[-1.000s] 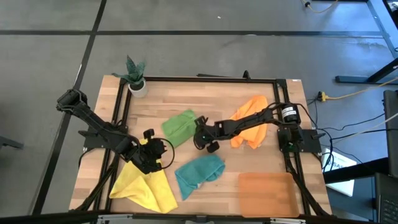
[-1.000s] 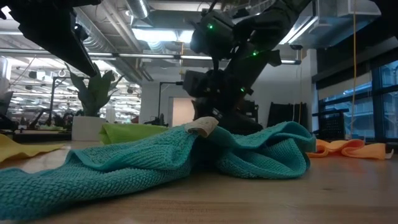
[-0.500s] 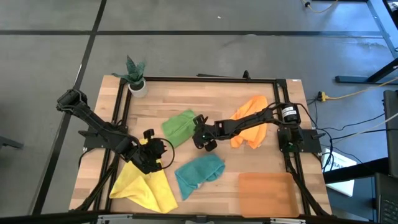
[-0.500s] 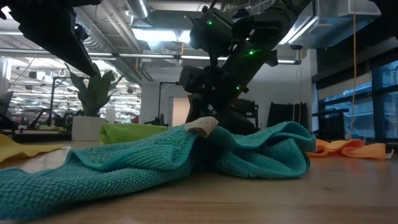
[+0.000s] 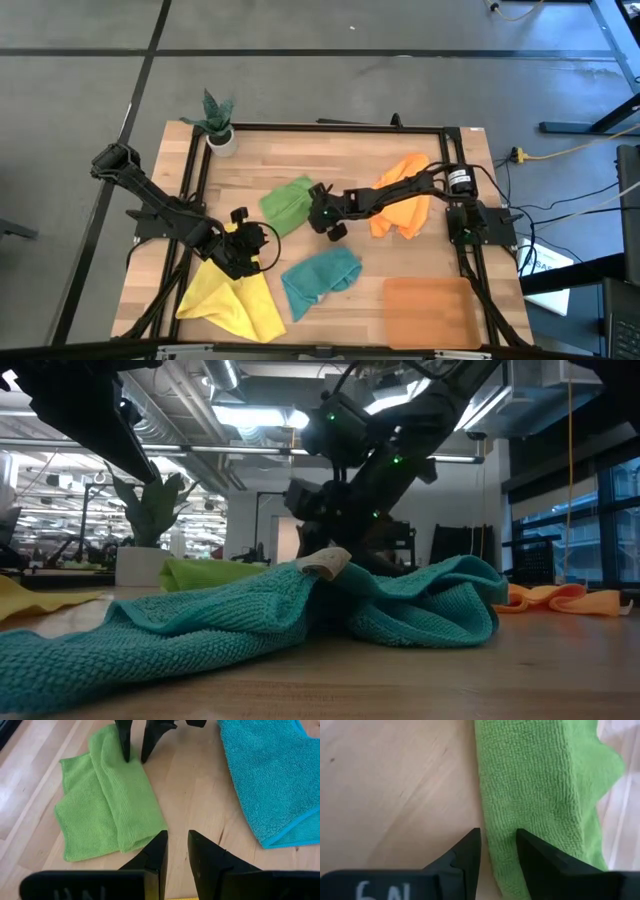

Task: Roll microfiber towels into tight, uniform cylinder then place into a basket
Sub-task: Roll the green microfiber towel

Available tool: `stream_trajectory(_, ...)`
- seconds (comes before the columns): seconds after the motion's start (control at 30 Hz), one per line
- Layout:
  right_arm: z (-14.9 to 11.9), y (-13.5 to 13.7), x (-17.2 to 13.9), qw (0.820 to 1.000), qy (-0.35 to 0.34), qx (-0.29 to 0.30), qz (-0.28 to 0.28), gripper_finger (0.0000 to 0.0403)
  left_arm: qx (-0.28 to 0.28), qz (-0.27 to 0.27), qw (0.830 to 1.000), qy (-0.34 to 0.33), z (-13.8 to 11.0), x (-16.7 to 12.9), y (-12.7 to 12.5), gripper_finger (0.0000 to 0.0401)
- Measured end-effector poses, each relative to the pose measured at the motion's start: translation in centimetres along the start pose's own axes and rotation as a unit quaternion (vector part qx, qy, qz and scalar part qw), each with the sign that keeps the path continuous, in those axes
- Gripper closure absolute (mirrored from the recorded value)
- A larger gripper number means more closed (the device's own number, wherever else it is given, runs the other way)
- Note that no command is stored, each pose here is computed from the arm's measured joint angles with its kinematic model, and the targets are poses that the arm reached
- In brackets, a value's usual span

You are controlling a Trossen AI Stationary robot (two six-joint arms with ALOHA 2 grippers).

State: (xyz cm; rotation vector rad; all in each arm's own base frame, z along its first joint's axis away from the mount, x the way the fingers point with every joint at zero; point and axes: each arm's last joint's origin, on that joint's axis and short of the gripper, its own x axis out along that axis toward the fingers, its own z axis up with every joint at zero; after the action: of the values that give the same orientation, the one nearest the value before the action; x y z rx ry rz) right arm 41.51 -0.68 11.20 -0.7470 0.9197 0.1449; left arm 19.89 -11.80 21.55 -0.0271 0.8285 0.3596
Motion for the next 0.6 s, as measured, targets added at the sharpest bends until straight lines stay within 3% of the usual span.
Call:
stream_trajectory(0.23, -0.04, 0.03, 0.43, 1.000, 0.006, -0.008, -0.018, 0.0273, 0.000, 0.000, 1.000, 0.000, 0.00, 0.00, 0.00, 0.0335)
stream_trajectory(0.43, -0.08, -0.04, 0.51, 1.000, 0.006, 0.019, -0.022, 0.0277, 0.000, 0.000, 1.000, 0.000, 0.00, 0.00, 0.00, 0.0335)
stream_trajectory(0.6, -0.13, 0.03, 0.58, 1.000, 0.007, 0.019, -0.021, 0.0326, 0.000, 0.000, 1.000, 0.000, 0.00, 0.00, 0.00, 0.0335)
